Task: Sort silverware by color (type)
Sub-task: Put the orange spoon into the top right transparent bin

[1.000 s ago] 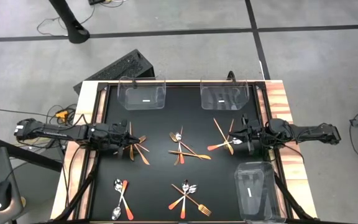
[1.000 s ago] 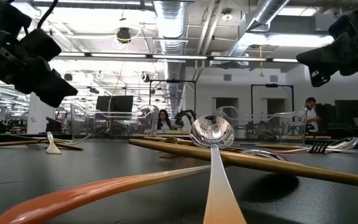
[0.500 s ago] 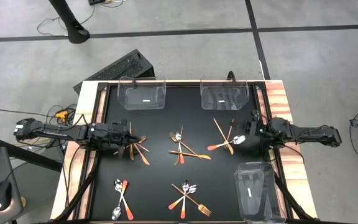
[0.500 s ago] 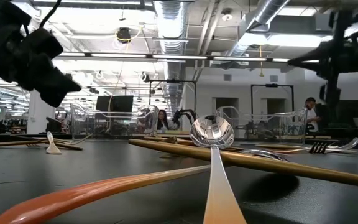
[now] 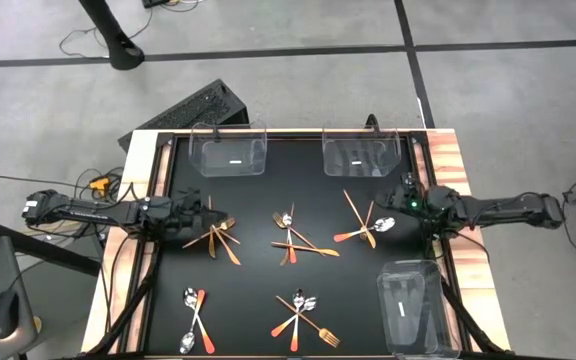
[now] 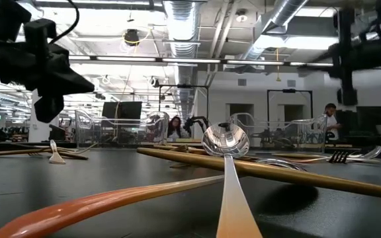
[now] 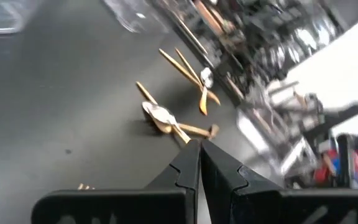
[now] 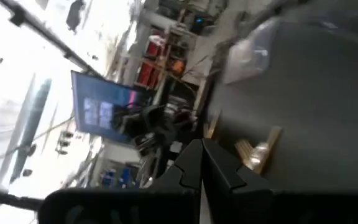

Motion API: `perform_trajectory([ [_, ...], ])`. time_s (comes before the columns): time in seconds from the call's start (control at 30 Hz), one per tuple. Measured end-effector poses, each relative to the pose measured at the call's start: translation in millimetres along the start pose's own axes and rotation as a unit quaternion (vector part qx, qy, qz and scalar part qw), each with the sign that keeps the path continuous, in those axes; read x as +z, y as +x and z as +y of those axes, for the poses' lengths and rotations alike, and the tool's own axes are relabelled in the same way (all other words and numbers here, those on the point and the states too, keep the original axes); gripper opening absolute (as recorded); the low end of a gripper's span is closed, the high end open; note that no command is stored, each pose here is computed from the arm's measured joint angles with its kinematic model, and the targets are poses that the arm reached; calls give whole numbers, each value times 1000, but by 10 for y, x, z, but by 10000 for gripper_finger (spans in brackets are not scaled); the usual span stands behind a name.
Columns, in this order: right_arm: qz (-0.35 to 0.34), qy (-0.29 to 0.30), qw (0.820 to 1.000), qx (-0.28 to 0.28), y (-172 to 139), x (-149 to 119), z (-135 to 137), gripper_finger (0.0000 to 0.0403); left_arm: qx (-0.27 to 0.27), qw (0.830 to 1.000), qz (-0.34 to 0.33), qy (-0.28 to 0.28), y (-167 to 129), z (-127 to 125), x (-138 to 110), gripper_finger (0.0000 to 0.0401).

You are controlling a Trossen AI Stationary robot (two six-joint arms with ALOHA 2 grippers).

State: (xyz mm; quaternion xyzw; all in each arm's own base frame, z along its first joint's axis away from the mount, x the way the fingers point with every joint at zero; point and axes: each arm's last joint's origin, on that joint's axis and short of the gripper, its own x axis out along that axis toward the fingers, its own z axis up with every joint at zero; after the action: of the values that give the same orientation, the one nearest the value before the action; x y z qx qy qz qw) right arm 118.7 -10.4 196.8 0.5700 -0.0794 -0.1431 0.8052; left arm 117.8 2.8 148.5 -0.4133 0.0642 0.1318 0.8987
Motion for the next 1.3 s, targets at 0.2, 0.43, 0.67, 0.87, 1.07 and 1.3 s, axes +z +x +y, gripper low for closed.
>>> perform_trajectory([
  [0.2, 33, -120, 991, -42, 306, 11, 456, 31, 8, 998, -18, -65, 0, 1, 14, 2],
  [0.43, 205, -271, 915, -218, 600, -32, 763, 43, -139, 990, 28, 27, -36, -249, 124, 2],
  [0.67, 432, -395, 719, -374, 630, -109, 748, 101, -108, 977, -34, 179, -120, -605, 474, 5],
  [0.87, 546, -430, 627, -352, 658, -325, 391, 134, -94, 962, -54, 251, -98, -804, 642, 55],
  [1.07, 564, -471, 601, -314, 713, -452, 175, 127, -57, 968, -23, 245, -14, -785, 612, 110],
  [1.3, 577, -501, 566, -310, 772, -448, -67, 121, -19, 968, -11, 250, 54, -739, 575, 118],
])
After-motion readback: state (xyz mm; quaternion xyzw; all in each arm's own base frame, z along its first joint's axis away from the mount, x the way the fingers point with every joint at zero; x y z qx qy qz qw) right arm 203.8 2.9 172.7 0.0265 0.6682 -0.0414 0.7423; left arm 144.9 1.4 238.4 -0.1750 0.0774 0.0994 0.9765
